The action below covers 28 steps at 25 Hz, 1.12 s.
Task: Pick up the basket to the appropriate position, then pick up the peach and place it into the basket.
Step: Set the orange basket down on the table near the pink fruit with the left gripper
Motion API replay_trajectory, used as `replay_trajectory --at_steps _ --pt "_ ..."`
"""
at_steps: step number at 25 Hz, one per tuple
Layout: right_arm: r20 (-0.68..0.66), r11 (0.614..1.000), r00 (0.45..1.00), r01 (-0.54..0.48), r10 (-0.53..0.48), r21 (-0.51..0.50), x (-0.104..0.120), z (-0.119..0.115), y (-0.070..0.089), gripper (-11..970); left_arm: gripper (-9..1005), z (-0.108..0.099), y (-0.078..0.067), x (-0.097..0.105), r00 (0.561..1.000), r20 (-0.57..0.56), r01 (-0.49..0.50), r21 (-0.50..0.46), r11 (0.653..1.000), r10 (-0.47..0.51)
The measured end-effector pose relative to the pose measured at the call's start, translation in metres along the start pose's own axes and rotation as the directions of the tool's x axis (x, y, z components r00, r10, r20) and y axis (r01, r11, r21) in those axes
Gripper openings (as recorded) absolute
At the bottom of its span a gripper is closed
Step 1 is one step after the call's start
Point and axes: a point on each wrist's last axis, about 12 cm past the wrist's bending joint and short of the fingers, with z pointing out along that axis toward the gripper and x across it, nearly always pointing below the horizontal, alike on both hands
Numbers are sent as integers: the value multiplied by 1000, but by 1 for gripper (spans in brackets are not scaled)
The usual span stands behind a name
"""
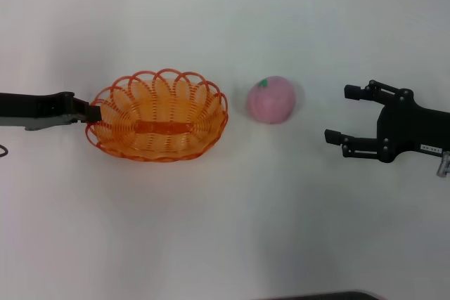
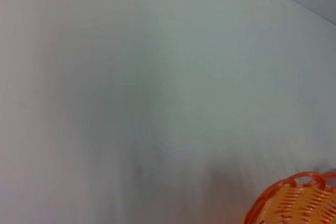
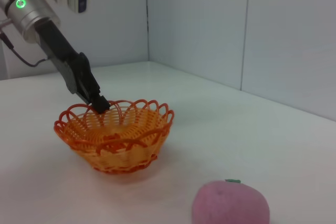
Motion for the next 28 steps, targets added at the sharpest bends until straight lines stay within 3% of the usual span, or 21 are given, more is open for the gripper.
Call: replay_trajectory --at_steps 28 --pt "-1 1000 1000 1 -1 0 0 0 0 920 63 7 6 2 1000 25 19 -29 999 -18"
